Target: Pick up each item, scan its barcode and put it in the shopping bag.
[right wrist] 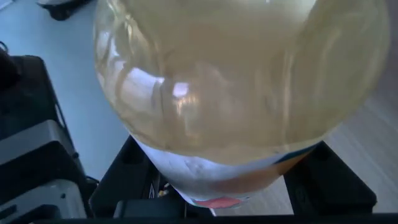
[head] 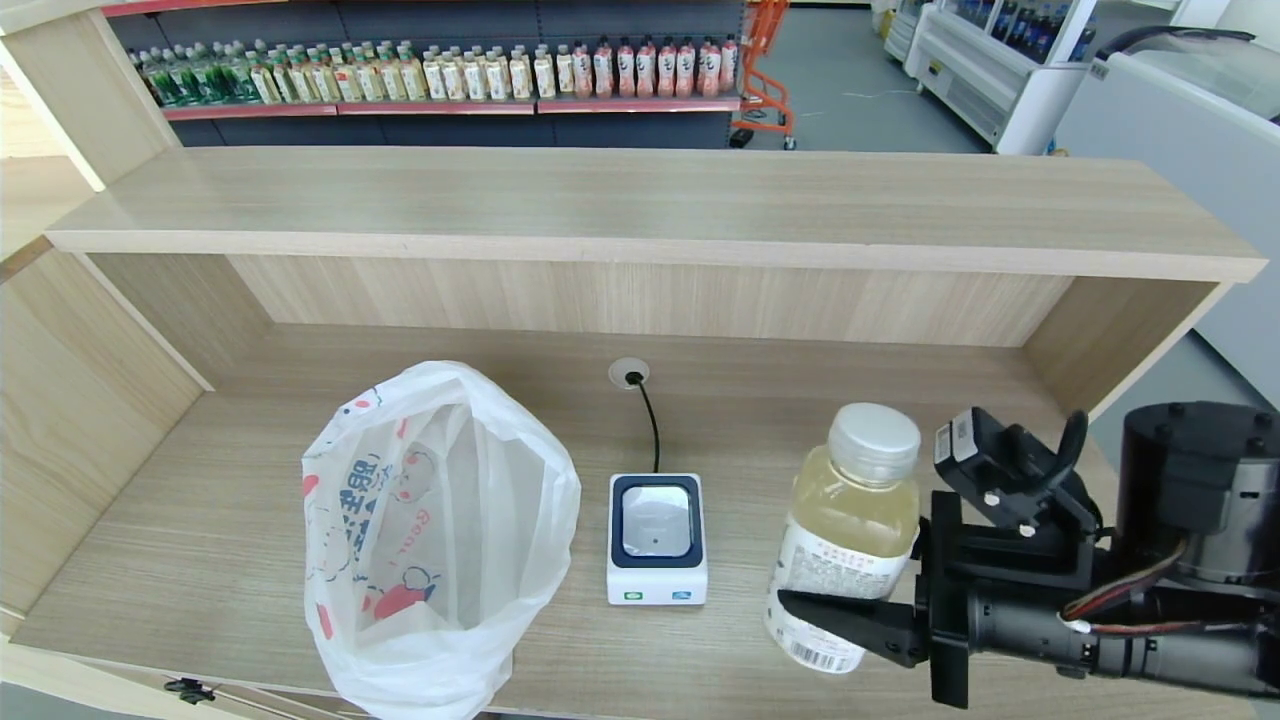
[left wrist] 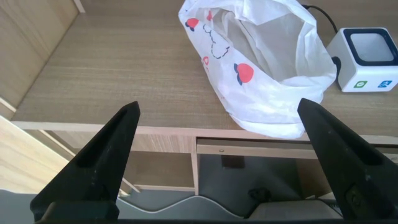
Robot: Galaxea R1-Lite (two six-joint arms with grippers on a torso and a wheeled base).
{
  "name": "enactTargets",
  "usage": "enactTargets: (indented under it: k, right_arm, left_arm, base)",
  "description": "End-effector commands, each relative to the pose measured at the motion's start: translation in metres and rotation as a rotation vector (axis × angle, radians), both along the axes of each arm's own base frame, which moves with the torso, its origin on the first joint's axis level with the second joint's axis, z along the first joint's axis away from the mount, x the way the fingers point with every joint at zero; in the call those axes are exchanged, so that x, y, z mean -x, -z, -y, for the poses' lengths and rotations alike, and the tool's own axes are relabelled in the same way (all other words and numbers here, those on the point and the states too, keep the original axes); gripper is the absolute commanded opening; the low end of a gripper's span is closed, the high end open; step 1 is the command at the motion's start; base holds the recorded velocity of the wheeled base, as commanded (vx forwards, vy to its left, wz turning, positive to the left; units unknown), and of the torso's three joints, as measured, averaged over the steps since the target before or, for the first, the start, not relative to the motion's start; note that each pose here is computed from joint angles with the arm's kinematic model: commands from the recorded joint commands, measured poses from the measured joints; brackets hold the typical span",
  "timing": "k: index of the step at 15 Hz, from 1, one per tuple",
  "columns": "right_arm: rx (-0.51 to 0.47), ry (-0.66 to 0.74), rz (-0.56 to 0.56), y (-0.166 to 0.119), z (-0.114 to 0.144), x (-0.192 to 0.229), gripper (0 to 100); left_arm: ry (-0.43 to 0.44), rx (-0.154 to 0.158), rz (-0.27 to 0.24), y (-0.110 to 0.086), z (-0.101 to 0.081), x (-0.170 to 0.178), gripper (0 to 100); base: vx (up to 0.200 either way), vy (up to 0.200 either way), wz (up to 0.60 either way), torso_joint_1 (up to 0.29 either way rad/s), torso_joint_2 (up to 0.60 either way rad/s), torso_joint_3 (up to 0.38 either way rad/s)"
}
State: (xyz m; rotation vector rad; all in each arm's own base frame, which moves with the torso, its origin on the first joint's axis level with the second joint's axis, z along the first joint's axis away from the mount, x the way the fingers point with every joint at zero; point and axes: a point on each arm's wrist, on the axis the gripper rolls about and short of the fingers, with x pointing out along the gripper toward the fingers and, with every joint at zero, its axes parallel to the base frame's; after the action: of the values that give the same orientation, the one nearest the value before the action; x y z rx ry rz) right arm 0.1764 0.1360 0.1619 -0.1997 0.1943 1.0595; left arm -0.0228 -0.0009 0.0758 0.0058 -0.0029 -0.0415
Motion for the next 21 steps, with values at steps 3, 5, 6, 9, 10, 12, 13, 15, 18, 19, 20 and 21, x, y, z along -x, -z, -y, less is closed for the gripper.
enactTargets:
  k: [3,5,6,9,10,12,13,15,18,19,20,21]
  right_arm:
    - [0.106,0.155,0.309,-0.031,0.019,0.015,0]
    - [0.188,0.099,0.459,-0.032,0.017,0.028,0]
    - [0.217,0.109,0.512,-0.036,0.016,0.027,0]
    - [0.371,0.148,0.687,-0.042,0.013,0.021,0]
    - [0.433,0.125,0.760,-0.042,0.012,0.020,0]
    - [0.485,0.110,0.871,-0.043,0.011,0.020,0]
    - [0.486,0.099,0.907,-0.044,0.007,0.021,0]
    - [0.483,0.117,0.924,-0.047,0.001,0.023,0]
    - [0.489,0.090,0.924,-0.044,-0.005,0.028,0]
    - [0.513,0.081,0.939,-0.041,-0.007,0.028,0]
    - [0.523,0.098,0.949,-0.044,-0.008,0.028,0]
    - [0.520,0.101,0.953,-0.045,-0.010,0.027,0]
  left_arm:
    - [0.000,0.000,-0.001,0.000,0.000,0.000,100]
    - [0.000,0.000,-0.001,0.000,0.000,0.000,100]
    - [0.000,0.000,-0.001,0.000,0.000,0.000,100]
    - [0.000,0.000,-0.001,0.000,0.000,0.000,100]
    - [0.000,0.000,-0.001,0.000,0.000,0.000,100]
    - [0.000,0.000,-0.001,0.000,0.000,0.000,100]
    - [0.000,0.000,-0.001,0.000,0.000,0.000,100]
    - [0.000,-0.002,-0.001,0.000,0.000,0.000,100]
    - [0.000,0.000,-0.001,0.000,0.000,0.000,100]
    - [0.000,-0.003,-0.001,0.000,0.000,0.000,100]
    - [0.000,-0.003,-0.001,0.000,0.000,0.000,100]
    - [0.000,-0.003,-0.001,0.000,0.000,0.000,100]
  base:
    - [0.000,0.000,0.00,0.000,0.00,0.000]
    - [0.000,0.000,0.00,0.000,0.00,0.000]
    - [0.000,0.000,0.00,0.000,0.00,0.000]
    - [0.000,0.000,0.00,0.000,0.00,0.000]
    - [0.000,0.000,0.00,0.000,0.00,0.000]
    - [0.000,0.000,0.00,0.000,0.00,0.000]
    - [0.000,0.000,0.00,0.000,0.00,0.000]
    - [0.000,0.000,0.00,0.000,0.00,0.000]
    - [0.000,0.000,0.00,0.000,0.00,0.000]
    - [0.000,0.000,0.00,0.000,0.00,0.000]
    - [0.000,0.000,0.00,0.000,0.00,0.000]
    - [0.000,0.200,0.00,0.002,0.01,-0.002]
